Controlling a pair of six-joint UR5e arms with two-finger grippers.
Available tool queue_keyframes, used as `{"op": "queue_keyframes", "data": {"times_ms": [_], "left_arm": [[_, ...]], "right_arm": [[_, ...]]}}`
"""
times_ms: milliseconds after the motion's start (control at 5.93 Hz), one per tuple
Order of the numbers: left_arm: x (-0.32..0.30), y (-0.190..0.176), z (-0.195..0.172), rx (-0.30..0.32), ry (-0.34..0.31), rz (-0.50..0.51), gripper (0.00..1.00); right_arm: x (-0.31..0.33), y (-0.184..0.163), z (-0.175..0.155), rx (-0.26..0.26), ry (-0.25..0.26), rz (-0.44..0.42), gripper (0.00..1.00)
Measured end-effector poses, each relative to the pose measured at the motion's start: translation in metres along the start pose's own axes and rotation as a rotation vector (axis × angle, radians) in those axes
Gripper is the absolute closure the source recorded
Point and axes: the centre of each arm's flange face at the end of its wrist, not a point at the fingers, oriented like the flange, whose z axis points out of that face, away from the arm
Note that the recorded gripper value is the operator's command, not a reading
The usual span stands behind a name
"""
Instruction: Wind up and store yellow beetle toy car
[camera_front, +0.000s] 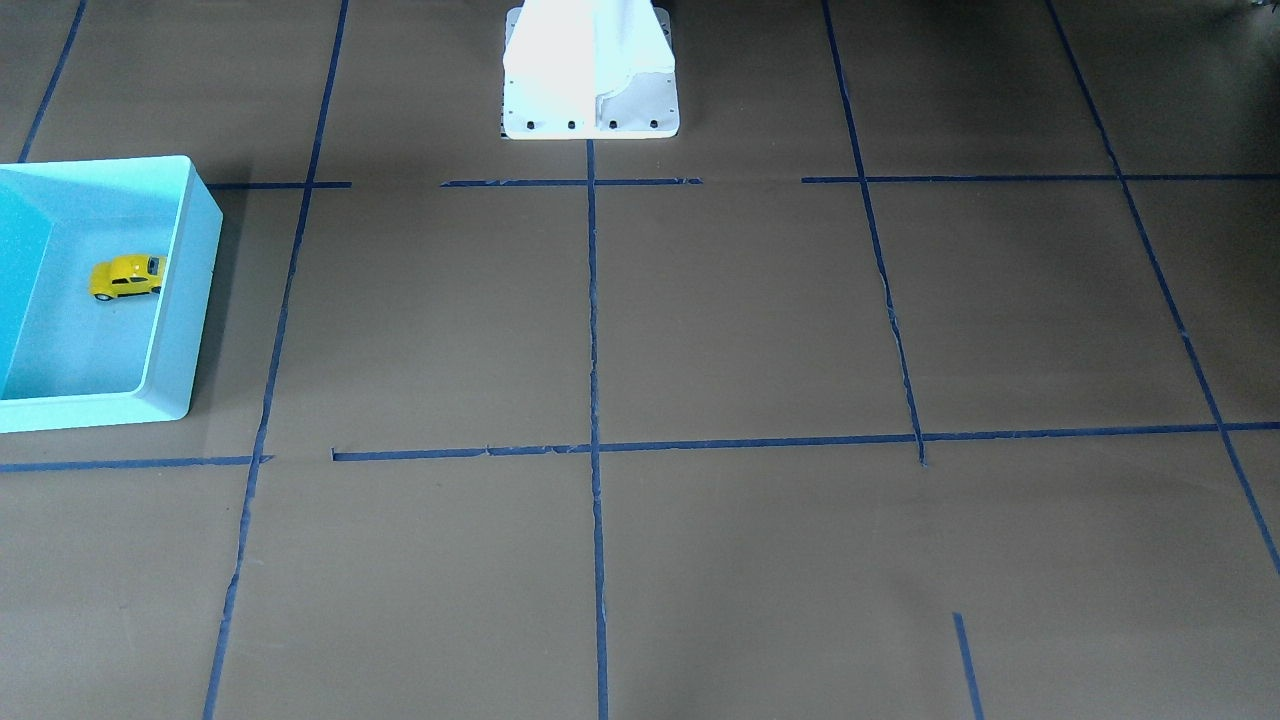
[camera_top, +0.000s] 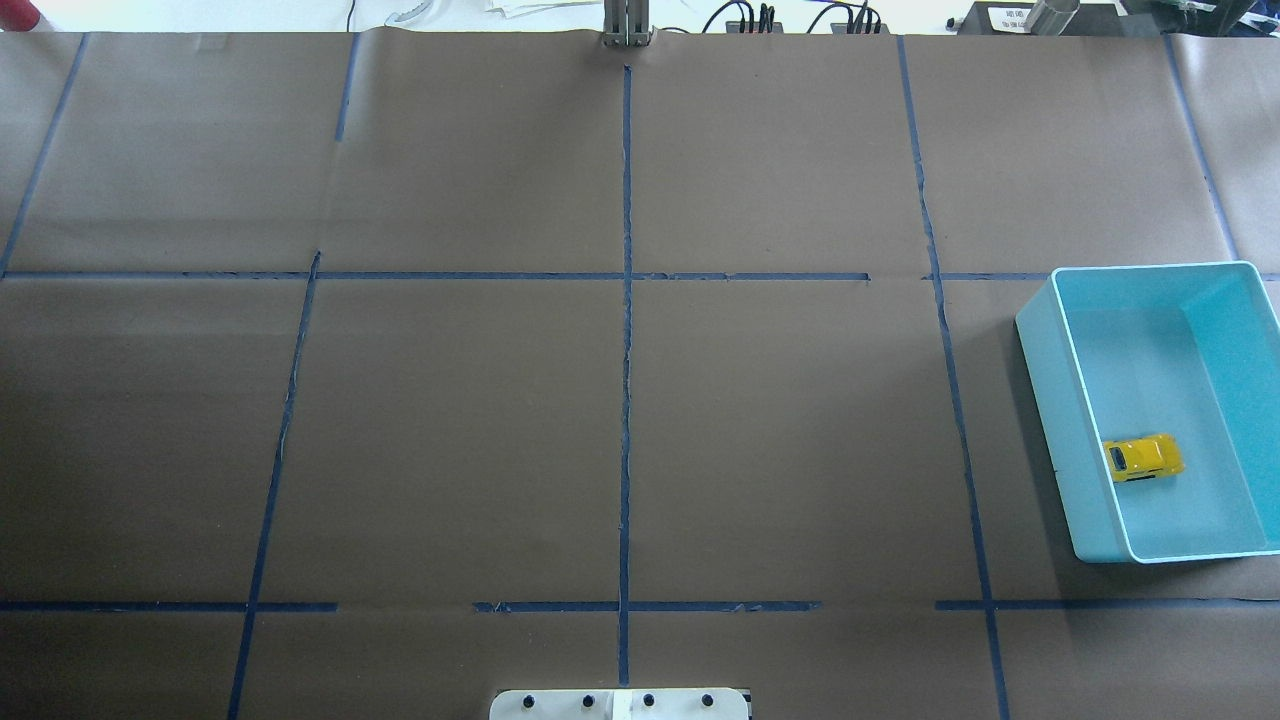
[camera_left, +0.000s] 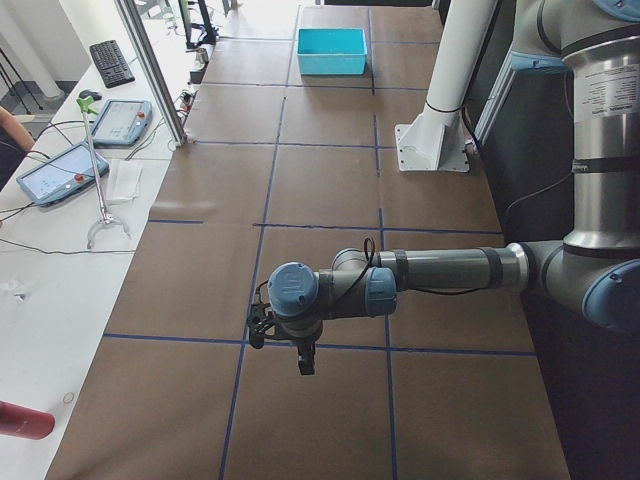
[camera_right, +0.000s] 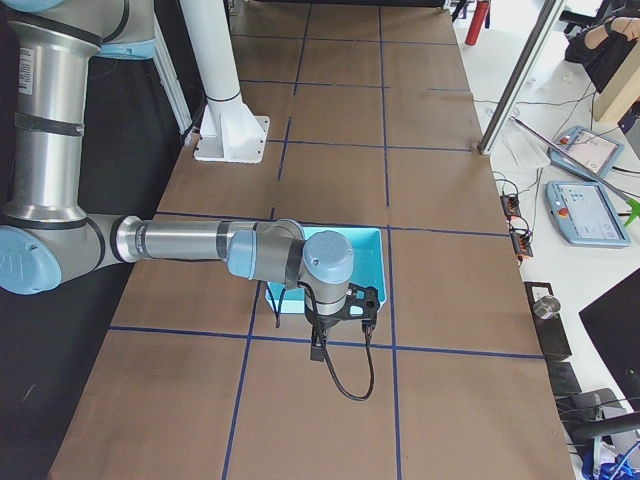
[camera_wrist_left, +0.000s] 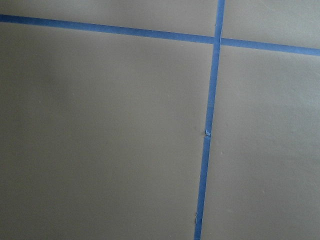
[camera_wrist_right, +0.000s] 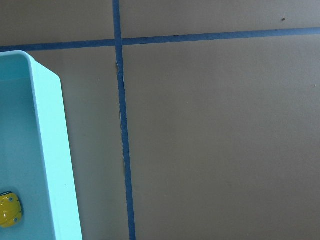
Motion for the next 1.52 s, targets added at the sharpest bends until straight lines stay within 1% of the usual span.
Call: {"op": "queue_keyframes", "data": {"times_ms": [1517], "left_arm": [[0.0039, -0.0031, -0.0027, 0.006, 0.001, 0.008, 0.0]], "right_arm": [[0.0066, 0.0015, 0.0076, -0.015, -0.004, 0.011, 0.0]]}}
